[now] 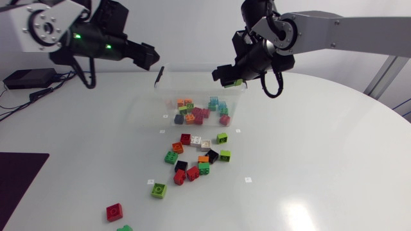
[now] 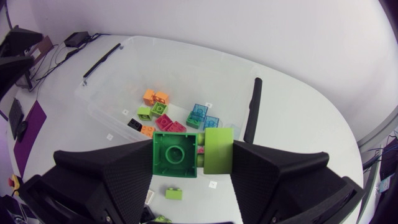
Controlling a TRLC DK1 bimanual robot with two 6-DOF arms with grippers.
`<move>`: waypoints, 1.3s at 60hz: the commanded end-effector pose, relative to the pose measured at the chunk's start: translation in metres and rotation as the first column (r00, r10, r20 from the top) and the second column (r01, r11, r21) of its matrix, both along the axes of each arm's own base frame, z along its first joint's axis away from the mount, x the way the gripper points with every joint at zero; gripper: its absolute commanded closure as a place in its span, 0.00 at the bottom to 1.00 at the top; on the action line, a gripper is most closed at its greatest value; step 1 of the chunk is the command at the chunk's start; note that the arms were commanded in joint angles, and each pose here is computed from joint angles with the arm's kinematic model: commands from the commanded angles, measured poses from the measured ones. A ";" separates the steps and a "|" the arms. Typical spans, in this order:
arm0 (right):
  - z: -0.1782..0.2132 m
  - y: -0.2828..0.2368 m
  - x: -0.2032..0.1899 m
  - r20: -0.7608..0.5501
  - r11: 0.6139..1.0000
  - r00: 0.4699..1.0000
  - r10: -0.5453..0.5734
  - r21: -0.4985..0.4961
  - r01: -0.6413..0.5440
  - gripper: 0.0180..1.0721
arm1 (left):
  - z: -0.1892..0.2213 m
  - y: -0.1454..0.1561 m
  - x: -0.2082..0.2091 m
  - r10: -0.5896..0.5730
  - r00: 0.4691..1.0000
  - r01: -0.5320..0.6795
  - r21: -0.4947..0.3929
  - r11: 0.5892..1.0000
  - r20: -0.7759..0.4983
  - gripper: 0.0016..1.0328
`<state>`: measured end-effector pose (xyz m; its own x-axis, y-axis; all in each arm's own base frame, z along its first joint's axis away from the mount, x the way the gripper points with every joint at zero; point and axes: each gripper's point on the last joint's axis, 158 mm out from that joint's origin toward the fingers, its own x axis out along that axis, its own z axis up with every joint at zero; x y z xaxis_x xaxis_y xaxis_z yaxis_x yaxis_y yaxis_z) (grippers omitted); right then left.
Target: Place the duplo bricks in the container
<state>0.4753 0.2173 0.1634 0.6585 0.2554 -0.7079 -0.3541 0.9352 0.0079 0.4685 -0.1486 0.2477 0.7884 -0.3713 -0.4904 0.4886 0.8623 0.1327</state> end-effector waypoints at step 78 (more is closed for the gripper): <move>0.056 -0.006 0.004 0.213 0.999 0.977 0.011 0.046 -0.021 0.05 | -0.232 0.087 -0.276 -0.233 0.771 0.521 0.376 0.767 -0.593 0.05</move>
